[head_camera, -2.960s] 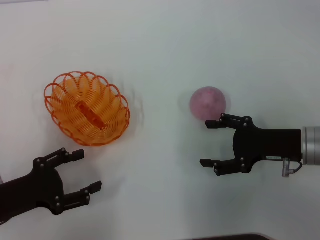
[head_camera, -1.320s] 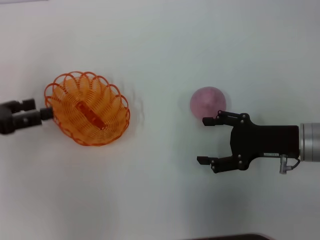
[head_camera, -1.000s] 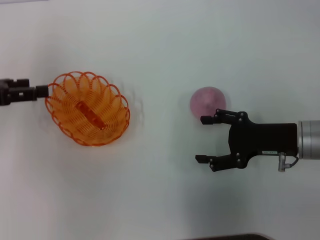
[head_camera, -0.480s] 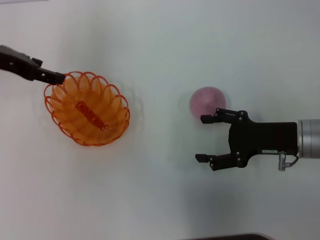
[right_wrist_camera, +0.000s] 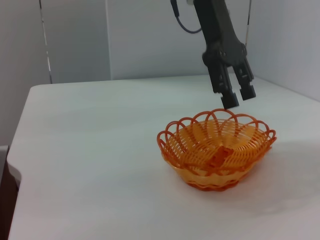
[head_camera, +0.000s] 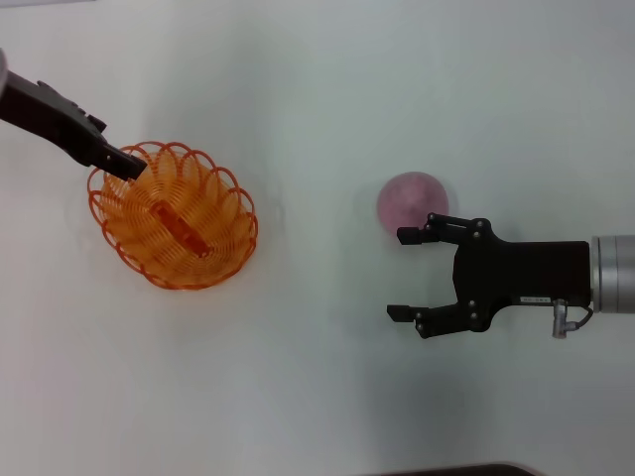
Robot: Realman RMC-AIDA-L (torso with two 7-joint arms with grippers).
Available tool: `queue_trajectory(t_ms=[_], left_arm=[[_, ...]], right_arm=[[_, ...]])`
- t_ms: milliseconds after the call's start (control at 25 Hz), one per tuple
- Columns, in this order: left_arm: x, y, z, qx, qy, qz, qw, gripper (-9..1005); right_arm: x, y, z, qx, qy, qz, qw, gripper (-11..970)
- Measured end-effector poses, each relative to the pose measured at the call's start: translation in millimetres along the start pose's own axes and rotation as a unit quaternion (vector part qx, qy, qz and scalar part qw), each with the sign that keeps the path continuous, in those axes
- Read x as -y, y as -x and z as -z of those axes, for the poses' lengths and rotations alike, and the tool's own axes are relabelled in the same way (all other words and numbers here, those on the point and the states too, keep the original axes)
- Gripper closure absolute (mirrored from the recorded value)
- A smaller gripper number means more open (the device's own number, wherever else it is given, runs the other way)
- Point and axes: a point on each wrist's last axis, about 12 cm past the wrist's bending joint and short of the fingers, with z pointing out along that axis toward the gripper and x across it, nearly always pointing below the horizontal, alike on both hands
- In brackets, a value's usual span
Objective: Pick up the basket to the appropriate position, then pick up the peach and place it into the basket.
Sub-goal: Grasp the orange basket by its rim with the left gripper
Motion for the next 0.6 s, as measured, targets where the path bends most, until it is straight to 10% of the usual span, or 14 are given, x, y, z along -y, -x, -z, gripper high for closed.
queue_trajectory(t_ms=[600], left_arm=[[9.5,1.5,-43.8,-0.055,0.026,-0.033,0.998,187]], right_arm=[[-0.7,0.1,-1.4,0.002,0.003,-0.002,1.0,13]])
